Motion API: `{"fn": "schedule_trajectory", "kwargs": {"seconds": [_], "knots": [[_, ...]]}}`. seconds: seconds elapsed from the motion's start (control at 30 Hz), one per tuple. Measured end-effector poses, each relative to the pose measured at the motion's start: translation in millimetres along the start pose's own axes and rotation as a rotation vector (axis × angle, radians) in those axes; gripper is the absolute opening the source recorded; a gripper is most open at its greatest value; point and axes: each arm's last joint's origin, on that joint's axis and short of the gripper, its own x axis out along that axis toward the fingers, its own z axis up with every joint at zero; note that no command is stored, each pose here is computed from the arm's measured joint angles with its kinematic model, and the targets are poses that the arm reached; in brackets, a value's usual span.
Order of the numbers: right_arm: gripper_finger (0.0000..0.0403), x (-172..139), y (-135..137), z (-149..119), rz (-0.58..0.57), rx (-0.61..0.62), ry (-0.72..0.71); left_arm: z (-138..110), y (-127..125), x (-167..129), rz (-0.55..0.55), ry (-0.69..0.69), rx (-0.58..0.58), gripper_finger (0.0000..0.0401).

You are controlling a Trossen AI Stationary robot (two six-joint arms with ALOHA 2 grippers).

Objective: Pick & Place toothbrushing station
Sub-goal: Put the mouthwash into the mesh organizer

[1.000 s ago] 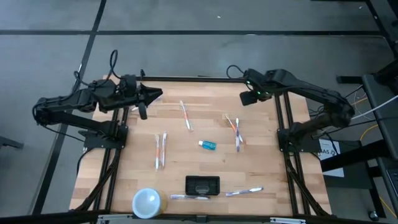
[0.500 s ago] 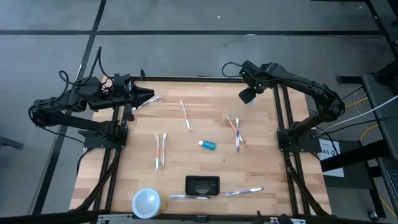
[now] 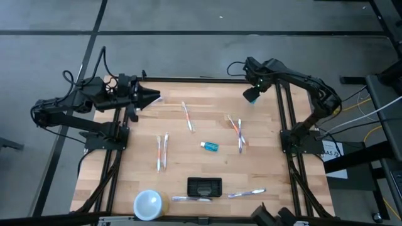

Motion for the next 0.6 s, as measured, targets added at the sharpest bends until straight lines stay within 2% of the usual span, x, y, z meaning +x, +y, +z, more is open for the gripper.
{"fn": "schedule_trajectory", "kwargs": {"seconds": [0.2, 0.6], "knots": [[0.0199, 3.7, -1.0, 3.1, -0.013, -0.057, -0.003, 0.5, -1.1, 4.5, -0.005, -0.013, -0.044, 0.0066], [0.0200, 10.7, -8.0, 3.5, 0.057, -0.029, -0.014, -4.3, -2.2, 17.8, 0.003, 0.006, -0.076, 0.0066]]}}
